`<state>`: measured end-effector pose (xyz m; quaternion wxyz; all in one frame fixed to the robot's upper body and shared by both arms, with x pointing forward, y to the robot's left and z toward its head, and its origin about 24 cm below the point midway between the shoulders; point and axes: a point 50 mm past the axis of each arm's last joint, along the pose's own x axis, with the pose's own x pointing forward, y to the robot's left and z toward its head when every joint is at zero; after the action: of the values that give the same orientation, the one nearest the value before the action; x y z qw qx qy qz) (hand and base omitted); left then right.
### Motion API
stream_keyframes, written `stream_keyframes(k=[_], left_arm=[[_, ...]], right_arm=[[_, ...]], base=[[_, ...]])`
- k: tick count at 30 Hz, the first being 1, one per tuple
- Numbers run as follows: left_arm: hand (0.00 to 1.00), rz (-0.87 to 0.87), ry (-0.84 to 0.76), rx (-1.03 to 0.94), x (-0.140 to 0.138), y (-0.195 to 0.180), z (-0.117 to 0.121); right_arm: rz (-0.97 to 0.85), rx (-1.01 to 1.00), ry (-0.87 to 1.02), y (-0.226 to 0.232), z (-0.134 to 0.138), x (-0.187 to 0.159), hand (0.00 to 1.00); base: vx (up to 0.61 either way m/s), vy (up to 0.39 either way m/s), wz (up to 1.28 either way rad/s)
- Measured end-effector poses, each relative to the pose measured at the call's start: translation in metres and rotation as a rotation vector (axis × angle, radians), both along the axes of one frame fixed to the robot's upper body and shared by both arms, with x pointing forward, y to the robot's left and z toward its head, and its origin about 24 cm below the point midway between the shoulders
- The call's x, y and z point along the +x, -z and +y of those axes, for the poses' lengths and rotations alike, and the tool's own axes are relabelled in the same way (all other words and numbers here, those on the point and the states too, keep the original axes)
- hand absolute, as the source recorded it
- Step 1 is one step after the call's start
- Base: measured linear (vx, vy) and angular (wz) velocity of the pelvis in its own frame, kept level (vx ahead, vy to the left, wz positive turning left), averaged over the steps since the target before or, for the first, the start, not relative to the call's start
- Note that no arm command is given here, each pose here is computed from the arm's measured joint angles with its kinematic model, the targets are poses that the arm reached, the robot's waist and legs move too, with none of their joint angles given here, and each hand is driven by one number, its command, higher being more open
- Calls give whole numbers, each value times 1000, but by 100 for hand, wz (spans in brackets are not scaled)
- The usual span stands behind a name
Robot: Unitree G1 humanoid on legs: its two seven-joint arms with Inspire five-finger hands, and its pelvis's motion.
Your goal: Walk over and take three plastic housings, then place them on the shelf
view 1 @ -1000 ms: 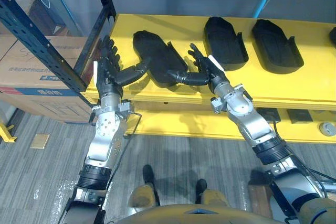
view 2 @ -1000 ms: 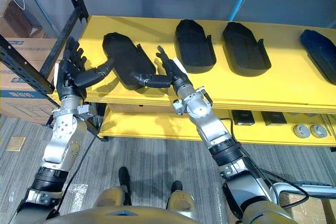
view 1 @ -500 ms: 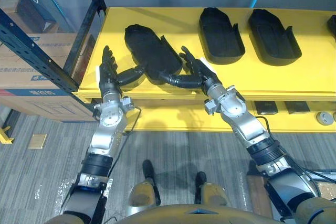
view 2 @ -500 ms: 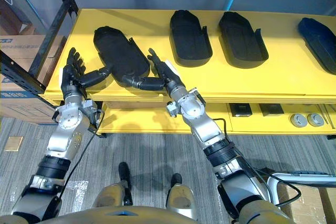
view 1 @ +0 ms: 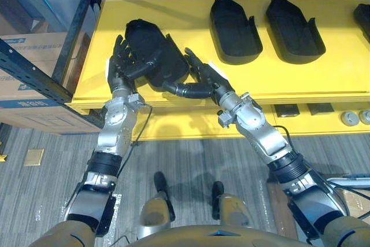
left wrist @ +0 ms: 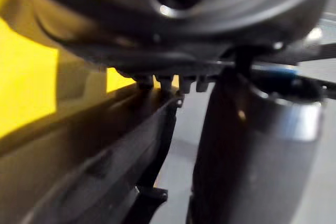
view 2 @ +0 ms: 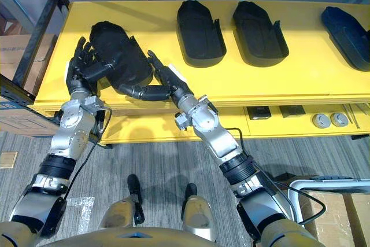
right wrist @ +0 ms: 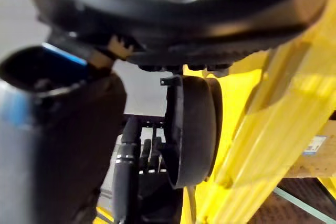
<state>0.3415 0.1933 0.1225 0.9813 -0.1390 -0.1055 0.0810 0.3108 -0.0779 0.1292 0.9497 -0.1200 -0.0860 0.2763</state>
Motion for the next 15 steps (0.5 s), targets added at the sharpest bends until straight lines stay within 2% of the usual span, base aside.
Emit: stream_keyframes(k=[5,15], left_arm=[[100,-2,38,-22,4,-3,9],[100,7,-13,-14,14,-12,22]], right_arm=[[0,-4,-31,0,6,-2,100],[-30,1,-96,-10,20,-7,100]], base=[[6,-4,-8],[5,-13,-1]])
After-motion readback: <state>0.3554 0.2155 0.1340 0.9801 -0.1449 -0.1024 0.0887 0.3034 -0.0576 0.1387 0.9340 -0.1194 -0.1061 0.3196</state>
